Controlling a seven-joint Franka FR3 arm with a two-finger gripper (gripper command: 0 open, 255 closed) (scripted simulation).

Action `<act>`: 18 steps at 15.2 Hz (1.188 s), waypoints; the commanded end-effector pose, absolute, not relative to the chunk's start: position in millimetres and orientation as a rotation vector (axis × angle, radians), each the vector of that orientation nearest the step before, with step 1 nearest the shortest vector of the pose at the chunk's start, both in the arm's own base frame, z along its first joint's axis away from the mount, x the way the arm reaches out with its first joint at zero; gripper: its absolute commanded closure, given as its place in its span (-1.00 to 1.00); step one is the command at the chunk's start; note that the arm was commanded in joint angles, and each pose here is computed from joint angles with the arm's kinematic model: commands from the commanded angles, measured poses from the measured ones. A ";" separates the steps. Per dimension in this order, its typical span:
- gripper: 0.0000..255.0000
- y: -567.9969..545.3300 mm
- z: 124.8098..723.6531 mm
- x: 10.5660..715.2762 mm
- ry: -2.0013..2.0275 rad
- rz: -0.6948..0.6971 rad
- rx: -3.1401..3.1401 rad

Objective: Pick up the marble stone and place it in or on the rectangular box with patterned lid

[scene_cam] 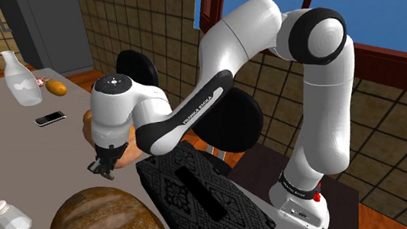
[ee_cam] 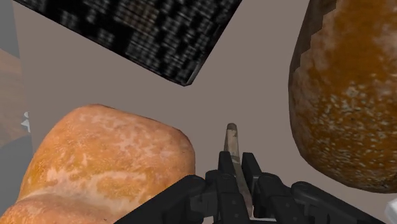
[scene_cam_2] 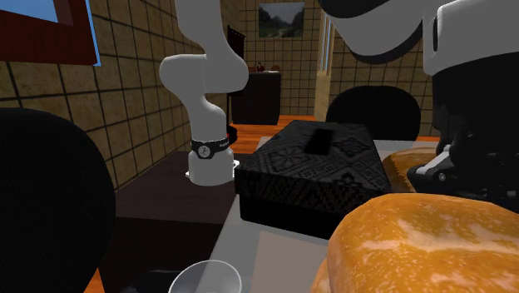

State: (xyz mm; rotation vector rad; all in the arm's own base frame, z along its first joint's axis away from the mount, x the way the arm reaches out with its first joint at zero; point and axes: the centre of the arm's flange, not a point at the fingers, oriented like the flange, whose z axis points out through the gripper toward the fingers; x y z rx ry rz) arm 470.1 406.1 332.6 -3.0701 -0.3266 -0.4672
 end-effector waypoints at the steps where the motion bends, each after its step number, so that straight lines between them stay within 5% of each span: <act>1: 1.00 404.6 335.9 471.4 -0.325 -0.463 -3.073; 18: 1.00 404.6 425.7 471.5 -0.325 -0.463 -3.073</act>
